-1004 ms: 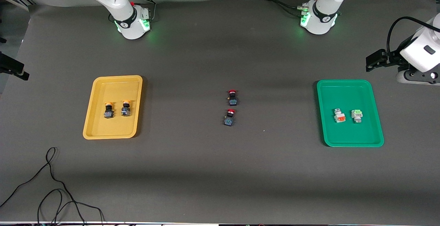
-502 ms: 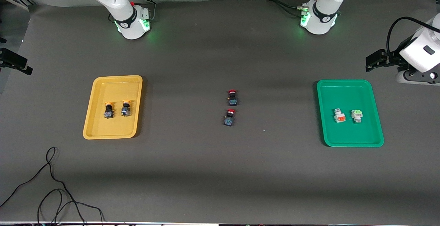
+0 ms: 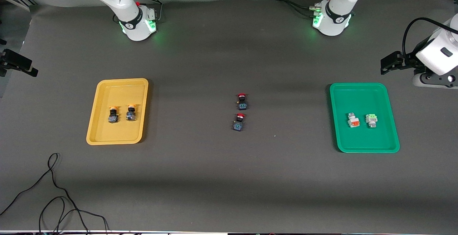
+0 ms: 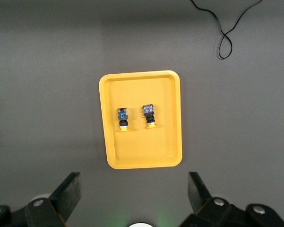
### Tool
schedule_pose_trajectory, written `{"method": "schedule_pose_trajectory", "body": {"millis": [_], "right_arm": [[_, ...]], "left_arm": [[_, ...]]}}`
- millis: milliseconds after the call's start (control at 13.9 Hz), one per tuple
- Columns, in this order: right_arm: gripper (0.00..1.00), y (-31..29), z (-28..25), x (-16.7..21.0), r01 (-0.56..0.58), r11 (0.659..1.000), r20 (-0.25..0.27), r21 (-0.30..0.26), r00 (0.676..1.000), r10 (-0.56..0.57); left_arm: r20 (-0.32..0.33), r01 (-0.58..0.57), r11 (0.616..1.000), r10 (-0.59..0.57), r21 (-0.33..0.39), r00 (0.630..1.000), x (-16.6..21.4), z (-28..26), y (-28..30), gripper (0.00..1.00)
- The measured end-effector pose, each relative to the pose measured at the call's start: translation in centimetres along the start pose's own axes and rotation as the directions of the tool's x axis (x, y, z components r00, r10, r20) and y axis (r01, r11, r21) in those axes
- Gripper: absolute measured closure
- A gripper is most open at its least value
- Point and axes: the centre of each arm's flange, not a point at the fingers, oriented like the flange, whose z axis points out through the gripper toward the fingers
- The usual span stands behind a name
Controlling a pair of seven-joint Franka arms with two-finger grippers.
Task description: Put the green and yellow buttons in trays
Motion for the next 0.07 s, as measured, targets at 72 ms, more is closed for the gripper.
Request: {"method": "schedule_pose_trajectory", "body": {"millis": [72], "right_arm": [[0.0,0.0,0.01,0.0,0.0,1.0,0.0,0.0,1.0,0.0]], "left_arm": [[0.0,0.0,1.0,0.0,0.0,1.0,0.0,0.0,0.0,0.0]]}}
